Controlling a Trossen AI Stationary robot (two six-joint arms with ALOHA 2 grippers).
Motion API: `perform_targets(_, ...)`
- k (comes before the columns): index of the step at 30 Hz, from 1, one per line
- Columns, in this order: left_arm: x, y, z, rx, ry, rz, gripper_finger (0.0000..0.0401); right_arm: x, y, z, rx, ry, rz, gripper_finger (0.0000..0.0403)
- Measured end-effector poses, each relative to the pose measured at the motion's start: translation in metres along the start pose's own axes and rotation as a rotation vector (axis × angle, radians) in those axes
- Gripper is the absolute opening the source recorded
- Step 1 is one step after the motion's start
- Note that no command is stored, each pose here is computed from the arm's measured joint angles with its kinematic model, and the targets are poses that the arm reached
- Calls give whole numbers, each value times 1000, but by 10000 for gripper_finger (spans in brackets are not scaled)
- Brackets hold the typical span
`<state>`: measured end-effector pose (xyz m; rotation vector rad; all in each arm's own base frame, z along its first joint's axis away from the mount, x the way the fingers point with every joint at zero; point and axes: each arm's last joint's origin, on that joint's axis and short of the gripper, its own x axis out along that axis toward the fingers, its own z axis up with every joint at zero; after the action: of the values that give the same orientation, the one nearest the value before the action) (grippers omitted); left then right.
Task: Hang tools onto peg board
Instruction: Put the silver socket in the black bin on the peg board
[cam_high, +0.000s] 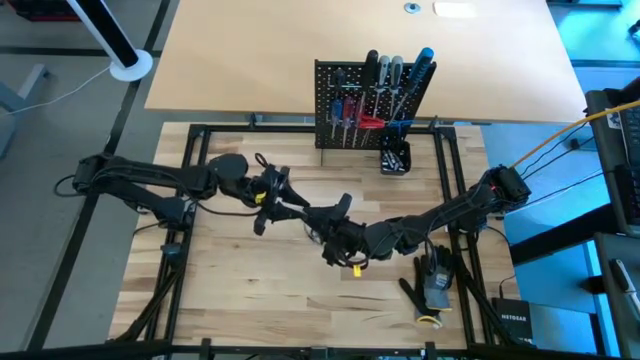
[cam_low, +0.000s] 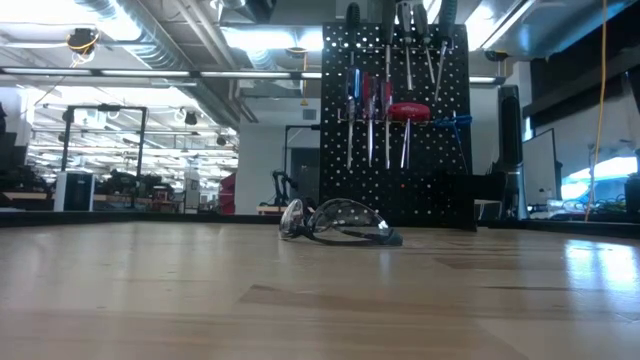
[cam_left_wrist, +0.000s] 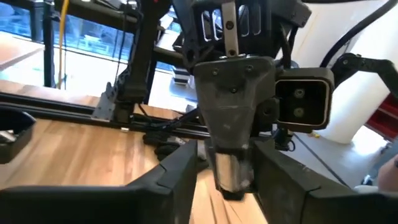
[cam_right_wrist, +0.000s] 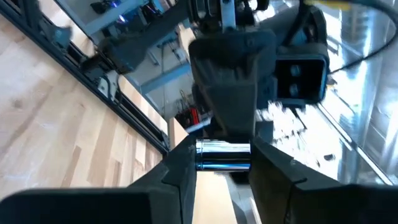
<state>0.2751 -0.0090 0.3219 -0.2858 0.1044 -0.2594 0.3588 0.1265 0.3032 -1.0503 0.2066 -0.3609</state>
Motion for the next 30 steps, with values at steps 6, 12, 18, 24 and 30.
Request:
perform_targets(6,-18,-1,9,31,3,34,152,-4,0,2,31,63,-40,121)
perform_targets(12,-39,-4,13,127,26,181,152,-14,-16,0,134,112,-59,121)
perform_targets(18,-52,-3,13,168,55,318,153,-26,-38,-24,325,242,20,121)
perform_targets(24,-52,-3,10,158,81,325,153,-33,-50,-65,536,492,25,122)
perform_targets(30,-53,-1,-1,126,169,338,153,-45,-46,-112,663,699,-65,122)
